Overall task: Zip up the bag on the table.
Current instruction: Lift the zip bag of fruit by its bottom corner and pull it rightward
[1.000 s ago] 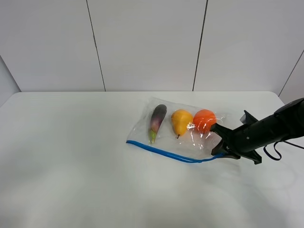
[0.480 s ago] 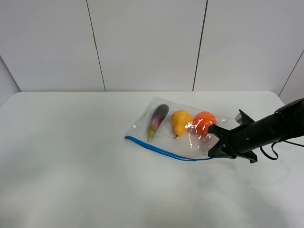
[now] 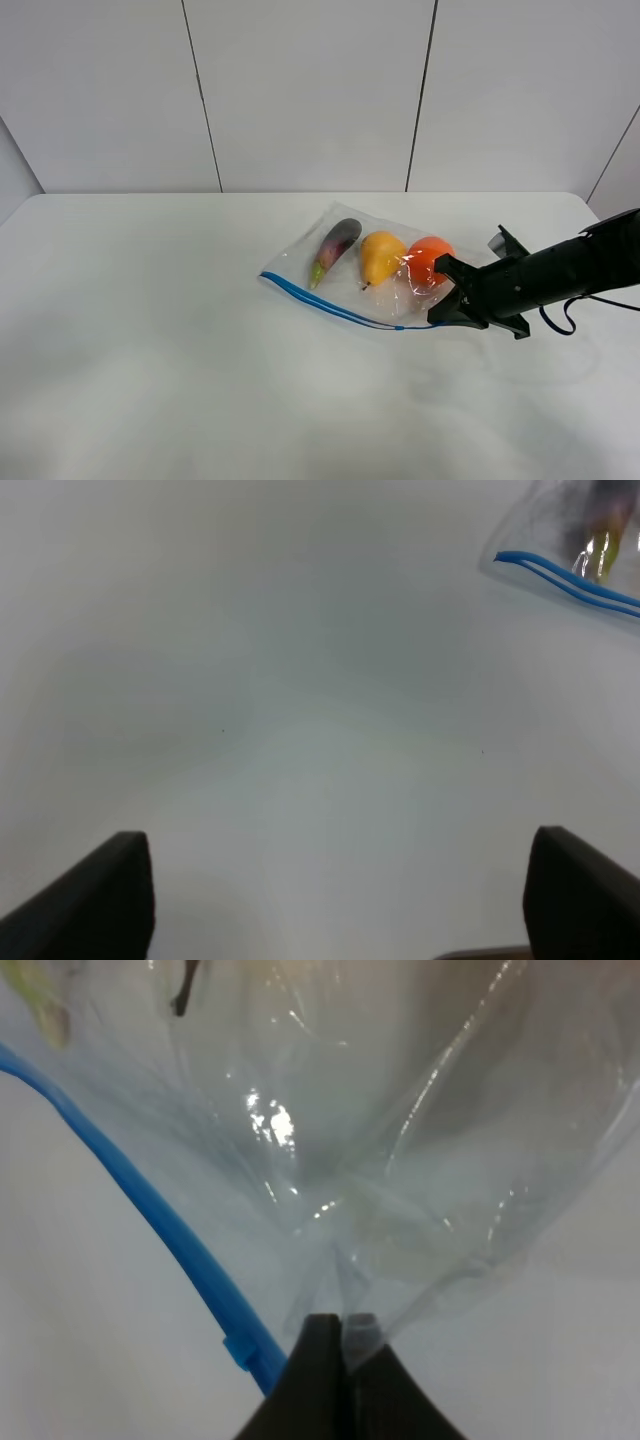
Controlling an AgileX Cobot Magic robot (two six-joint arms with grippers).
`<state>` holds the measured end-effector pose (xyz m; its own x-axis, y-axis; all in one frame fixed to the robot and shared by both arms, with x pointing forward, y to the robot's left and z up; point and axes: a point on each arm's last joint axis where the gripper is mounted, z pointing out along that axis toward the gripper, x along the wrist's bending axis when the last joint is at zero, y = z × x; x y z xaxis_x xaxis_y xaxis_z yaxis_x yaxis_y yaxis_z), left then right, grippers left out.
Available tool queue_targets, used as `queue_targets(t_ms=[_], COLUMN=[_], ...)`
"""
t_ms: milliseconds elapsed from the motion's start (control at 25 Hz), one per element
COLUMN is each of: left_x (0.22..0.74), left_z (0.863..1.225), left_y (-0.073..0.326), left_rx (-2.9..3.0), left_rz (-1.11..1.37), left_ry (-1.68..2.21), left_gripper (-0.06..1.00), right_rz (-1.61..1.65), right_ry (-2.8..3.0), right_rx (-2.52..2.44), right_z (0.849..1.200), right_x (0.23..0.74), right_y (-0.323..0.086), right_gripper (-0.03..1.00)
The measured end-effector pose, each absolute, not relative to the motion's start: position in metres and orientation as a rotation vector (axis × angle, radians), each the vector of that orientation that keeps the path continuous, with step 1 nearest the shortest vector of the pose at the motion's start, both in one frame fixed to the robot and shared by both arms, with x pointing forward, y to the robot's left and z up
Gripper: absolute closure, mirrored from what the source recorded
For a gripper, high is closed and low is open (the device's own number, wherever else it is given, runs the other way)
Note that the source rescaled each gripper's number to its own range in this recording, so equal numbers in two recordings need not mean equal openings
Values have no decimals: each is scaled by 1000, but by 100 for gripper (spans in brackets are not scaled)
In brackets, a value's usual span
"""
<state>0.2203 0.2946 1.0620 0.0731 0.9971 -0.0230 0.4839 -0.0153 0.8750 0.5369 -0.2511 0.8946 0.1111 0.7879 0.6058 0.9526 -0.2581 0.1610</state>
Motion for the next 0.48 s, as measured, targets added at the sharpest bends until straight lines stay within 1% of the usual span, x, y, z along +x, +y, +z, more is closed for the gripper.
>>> queue_targets(t_ms=[80, 320, 480], left_x=[220, 220, 220], left_z=[1062, 1062, 1062], left_y=[295, 295, 295], left_rx=[1602, 1602, 1602], left_rz=[865, 865, 865], left_ry=[1509, 1509, 1509], left_gripper=[-6, -6, -6], right_rz=[-901, -1037, -1069], right_ry=[-1727, -1782, -1788], right_rx=[-2121, -2102, -2091], right_z=[899, 930, 937], right_x=[538, 546, 548], right_y=[-251, -251, -250], right_gripper=[97, 97, 97])
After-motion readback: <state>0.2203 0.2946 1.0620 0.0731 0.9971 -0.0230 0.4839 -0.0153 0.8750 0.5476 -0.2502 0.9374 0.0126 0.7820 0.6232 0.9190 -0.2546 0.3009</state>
